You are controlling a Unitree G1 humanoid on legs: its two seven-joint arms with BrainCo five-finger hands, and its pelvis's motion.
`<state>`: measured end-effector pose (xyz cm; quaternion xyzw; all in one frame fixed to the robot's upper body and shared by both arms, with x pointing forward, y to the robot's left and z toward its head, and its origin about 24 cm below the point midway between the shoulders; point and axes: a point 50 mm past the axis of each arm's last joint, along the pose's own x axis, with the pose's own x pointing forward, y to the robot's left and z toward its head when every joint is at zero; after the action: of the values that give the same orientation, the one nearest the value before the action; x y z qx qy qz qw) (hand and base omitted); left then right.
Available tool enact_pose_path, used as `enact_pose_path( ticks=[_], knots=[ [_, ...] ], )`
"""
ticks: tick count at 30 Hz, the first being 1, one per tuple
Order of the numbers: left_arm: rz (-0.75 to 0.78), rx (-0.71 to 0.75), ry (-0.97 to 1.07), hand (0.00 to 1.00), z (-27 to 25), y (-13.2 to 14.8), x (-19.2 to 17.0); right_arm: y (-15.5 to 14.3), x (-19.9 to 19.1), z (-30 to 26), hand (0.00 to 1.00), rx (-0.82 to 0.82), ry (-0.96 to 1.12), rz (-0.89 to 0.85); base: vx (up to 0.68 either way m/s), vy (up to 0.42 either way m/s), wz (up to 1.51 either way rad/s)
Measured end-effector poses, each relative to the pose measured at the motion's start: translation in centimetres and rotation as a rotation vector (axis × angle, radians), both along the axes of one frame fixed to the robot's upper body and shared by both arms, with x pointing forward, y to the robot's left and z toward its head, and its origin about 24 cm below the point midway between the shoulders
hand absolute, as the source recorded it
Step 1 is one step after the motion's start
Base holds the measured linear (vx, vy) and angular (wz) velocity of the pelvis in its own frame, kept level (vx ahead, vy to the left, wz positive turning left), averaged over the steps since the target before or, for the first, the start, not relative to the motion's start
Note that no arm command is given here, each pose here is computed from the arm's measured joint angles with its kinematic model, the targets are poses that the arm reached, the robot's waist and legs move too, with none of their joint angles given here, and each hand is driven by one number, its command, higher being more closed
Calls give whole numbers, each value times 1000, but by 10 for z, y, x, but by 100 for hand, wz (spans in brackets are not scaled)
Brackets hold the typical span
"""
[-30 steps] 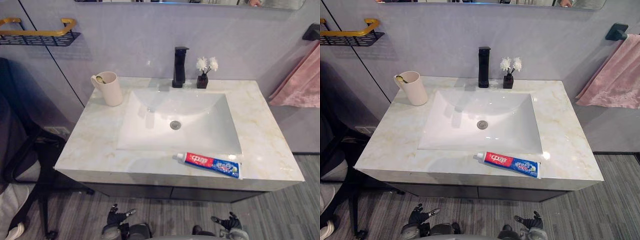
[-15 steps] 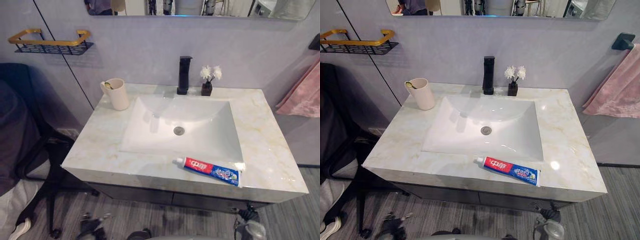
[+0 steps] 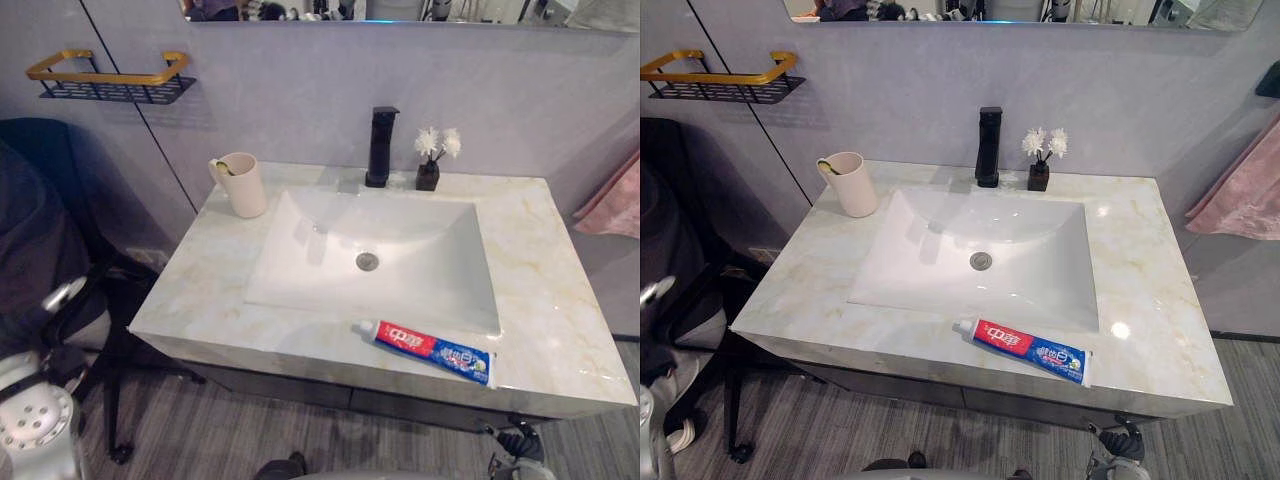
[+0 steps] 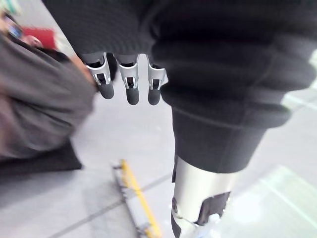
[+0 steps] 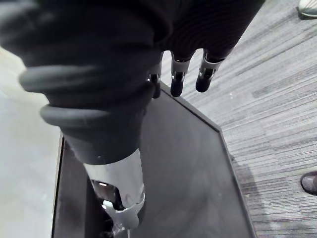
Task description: Organize washtable
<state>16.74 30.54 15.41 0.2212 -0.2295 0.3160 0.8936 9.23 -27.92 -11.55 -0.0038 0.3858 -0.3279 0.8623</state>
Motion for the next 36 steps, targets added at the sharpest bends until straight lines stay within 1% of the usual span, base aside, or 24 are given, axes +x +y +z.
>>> enact_pose_path(
  ticks=[1,3,4,6,9,11,14,18,22,23,28,30,36],
  knots=[
    [-47,33,-16,0,5,-11,3,0,0,0,0,1,-1,-2,-24,8,9],
    [-242,143,-30,0,15,-50,15,0,1,0,0,8,-5,7,-37,1,2],
    [-306,174,-16,0,16,-61,18,0,1,0,0,12,-7,14,-41,-6,0],
    [-512,273,75,0,4,-96,27,-2,3,1,0,3,-1,47,-37,-4,0],
    [-658,362,207,0,-17,-116,32,0,11,0,0,8,-7,98,-17,-4,-8],
    [-713,407,285,0,-30,-123,38,1,14,-2,0,13,-2,106,-2,-7,-7],
    [-784,459,390,0,-49,-132,43,3,18,-4,0,26,4,112,8,5,-17],
    [-801,524,527,0,-74,-131,48,5,19,-7,0,50,14,125,27,5,-10],
    [-832,579,605,0,-93,-139,50,6,19,-8,0,50,26,145,8,4,-5],
    [-844,612,631,0,-99,-144,52,7,21,-8,0,50,26,153,-19,6,-6],
    [-895,668,607,0,-100,-163,62,9,22,-10,0,65,33,168,-23,6,-9],
    [-921,690,589,0,-101,-175,66,9,24,-9,0,67,27,168,0,0,0],
    [-989,713,600,0,-111,-199,66,10,30,-8,0,70,15,169,2,-1,-1]
  ],
)
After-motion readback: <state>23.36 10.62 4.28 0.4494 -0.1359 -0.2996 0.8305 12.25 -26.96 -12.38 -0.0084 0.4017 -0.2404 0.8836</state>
